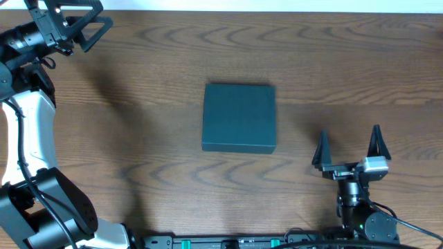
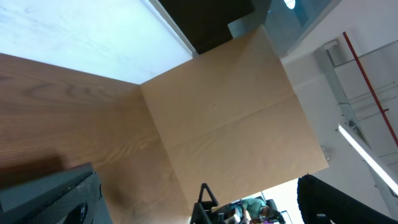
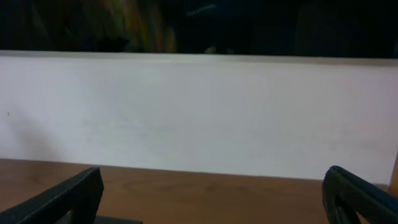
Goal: Pack container
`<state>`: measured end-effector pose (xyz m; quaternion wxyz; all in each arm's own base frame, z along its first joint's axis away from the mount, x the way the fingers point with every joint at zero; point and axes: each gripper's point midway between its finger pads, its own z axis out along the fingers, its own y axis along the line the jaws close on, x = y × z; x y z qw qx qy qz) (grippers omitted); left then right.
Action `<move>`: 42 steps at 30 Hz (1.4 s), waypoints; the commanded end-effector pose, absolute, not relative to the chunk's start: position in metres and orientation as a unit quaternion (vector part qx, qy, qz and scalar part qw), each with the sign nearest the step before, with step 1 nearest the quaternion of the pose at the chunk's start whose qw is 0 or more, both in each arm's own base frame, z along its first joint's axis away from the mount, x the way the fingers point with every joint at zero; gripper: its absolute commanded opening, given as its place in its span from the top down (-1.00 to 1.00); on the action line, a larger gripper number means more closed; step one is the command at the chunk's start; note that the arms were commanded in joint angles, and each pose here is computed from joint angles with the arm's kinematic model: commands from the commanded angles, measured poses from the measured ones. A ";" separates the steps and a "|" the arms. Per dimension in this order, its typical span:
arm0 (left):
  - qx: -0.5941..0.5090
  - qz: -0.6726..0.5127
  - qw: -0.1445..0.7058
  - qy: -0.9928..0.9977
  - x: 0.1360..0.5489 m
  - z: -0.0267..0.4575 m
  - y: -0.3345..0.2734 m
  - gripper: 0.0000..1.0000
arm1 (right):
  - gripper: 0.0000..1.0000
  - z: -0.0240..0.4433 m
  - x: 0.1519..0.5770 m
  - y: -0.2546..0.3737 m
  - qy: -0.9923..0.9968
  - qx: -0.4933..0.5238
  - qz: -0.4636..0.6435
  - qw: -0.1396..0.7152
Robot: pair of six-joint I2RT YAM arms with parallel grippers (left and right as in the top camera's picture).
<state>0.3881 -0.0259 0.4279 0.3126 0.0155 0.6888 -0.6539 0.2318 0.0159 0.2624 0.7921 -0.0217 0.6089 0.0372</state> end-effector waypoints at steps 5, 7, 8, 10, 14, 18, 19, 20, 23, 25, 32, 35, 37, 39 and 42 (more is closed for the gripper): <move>0.002 -0.659 0.299 0.690 0.387 0.431 -0.025 -0.97 | -0.98 0.247 0.236 0.012 0.618 -0.003 0.042 0.785; 0.002 -0.659 0.299 0.690 0.387 0.431 -0.025 -0.97 | -0.98 0.242 0.237 0.012 0.621 -0.004 0.043 0.782; 0.002 -0.659 0.299 0.690 0.387 0.431 -0.025 -0.97 | -0.99 0.240 0.238 0.012 0.623 -0.004 0.043 0.781; 0.002 -0.658 0.299 0.690 0.387 0.431 -0.025 -0.97 | -0.99 0.235 0.239 0.012 0.628 -0.004 0.043 0.777; 0.002 -0.659 0.299 0.690 0.387 0.431 -0.025 -0.97 | -0.99 0.223 0.242 0.012 0.637 0.002 0.050 0.770; 0.002 -0.659 0.299 0.690 0.387 0.431 -0.025 -0.97 | -0.98 0.216 0.243 0.014 0.646 0.000 0.056 0.761; 0.002 -0.658 0.299 0.690 0.387 0.431 -0.025 -0.97 | -0.98 0.216 0.243 0.014 0.646 0.000 0.056 0.761; 0.002 -0.658 0.299 0.690 0.387 0.431 -0.025 -0.97 | -0.98 0.215 0.243 0.014 0.646 0.000 0.056 0.761; 0.002 -0.659 0.299 0.690 0.387 0.431 -0.025 -0.97 | -0.99 0.213 0.243 0.014 0.650 0.001 0.056 0.758; 0.002 -0.658 0.299 0.690 0.387 0.431 -0.025 -0.97 | -0.99 0.206 0.244 0.014 0.660 0.003 0.058 0.749; 0.002 -0.659 0.299 0.690 0.387 0.431 -0.025 -0.97 | -0.99 0.163 0.246 0.014 0.724 0.032 0.079 0.685; 0.002 -0.658 0.299 0.690 0.387 0.431 -0.025 -0.97 | -0.98 0.158 0.246 0.012 0.730 0.037 0.073 0.678; 0.002 -0.658 0.299 0.690 0.387 0.431 -0.025 -0.97 | -0.98 0.158 0.246 0.011 0.730 0.037 0.070 0.679; 0.002 -0.658 0.299 0.690 0.387 0.431 -0.025 -0.97 | -0.99 0.158 0.246 0.010 0.730 0.037 0.068 0.679; 0.002 -0.659 0.299 0.690 0.387 0.431 -0.025 -0.97 | -0.98 0.158 0.246 0.010 0.730 0.037 0.068 0.679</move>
